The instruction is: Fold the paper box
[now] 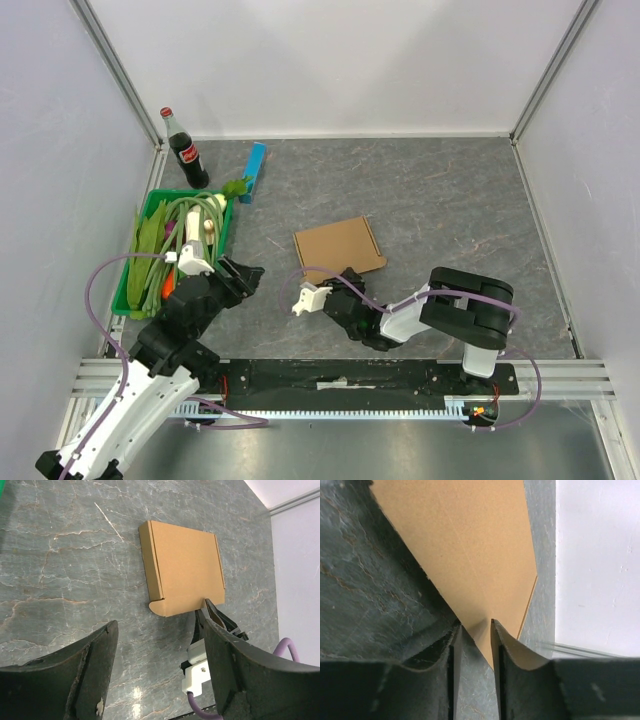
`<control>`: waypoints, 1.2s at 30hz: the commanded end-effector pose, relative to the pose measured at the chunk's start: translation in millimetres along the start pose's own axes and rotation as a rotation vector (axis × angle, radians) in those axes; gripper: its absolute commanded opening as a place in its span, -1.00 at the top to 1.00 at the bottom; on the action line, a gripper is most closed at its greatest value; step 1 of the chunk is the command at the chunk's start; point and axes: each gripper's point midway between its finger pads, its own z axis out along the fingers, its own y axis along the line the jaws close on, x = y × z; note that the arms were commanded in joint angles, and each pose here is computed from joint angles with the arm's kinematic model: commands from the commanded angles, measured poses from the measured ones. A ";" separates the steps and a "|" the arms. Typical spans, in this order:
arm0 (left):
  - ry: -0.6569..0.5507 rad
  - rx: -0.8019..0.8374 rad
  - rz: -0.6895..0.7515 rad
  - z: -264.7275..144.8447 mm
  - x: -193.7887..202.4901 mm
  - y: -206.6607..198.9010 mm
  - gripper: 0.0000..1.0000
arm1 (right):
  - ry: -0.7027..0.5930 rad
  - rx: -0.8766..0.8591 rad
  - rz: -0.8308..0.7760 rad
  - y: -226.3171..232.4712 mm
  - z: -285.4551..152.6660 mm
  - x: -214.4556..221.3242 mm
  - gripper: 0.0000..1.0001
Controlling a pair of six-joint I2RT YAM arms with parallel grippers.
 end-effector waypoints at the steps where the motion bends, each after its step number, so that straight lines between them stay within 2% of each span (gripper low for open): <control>1: -0.058 0.007 -0.018 -8.9 -19.0 -8.2 -0.51 | -0.035 0.107 0.069 -22.6 0.9 -17.1 0.36; 4: -0.060 0.007 -0.018 -9.3 -19.1 -7.8 -0.51 | -0.043 0.119 0.081 -28.6 -0.3 -20.6 0.60; 5: -0.061 0.006 -0.018 -9.2 -19.0 -7.3 -0.52 | -0.041 0.127 0.082 -30.7 -1.1 -21.1 0.73; 10: -0.029 0.002 -0.034 -0.6 -10.5 -7.1 -0.63 | -0.053 0.137 0.083 -43.2 -4.4 -26.1 1.00; 17: 0.085 0.008 -0.076 26.8 10.7 -19.1 -0.74 | -0.079 0.125 0.097 -51.7 -8.9 -30.4 1.00; 22: 0.115 0.036 -0.100 46.0 5.8 -36.7 -0.80 | -0.108 0.089 0.113 -55.1 -12.3 -30.9 1.00; 23: 0.093 0.061 -0.134 52.9 -2.7 -43.2 -0.81 | -0.112 0.084 0.129 -55.2 -11.8 -30.9 1.00; 24: 0.144 0.055 -0.153 60.7 6.7 -41.2 -0.84 | -0.111 0.073 0.128 -54.8 -12.0 -30.2 1.00; 26: 0.164 0.040 -0.220 74.0 6.0 -35.3 -0.87 | -0.113 0.069 0.133 -55.0 -11.7 -29.3 1.00; 28: 0.222 0.111 -0.258 87.2 13.3 -42.3 -0.94 | -0.117 0.068 0.140 -56.1 -12.0 -29.8 1.00; 33: 0.206 0.246 -0.297 109.5 11.1 -52.9 -0.99 | -0.117 0.060 0.143 -54.7 -10.0 -29.4 1.00; 36: 0.206 0.247 -0.301 120.5 16.1 -47.9 -0.99 | -0.117 0.061 0.148 -55.4 -9.6 -30.0 1.00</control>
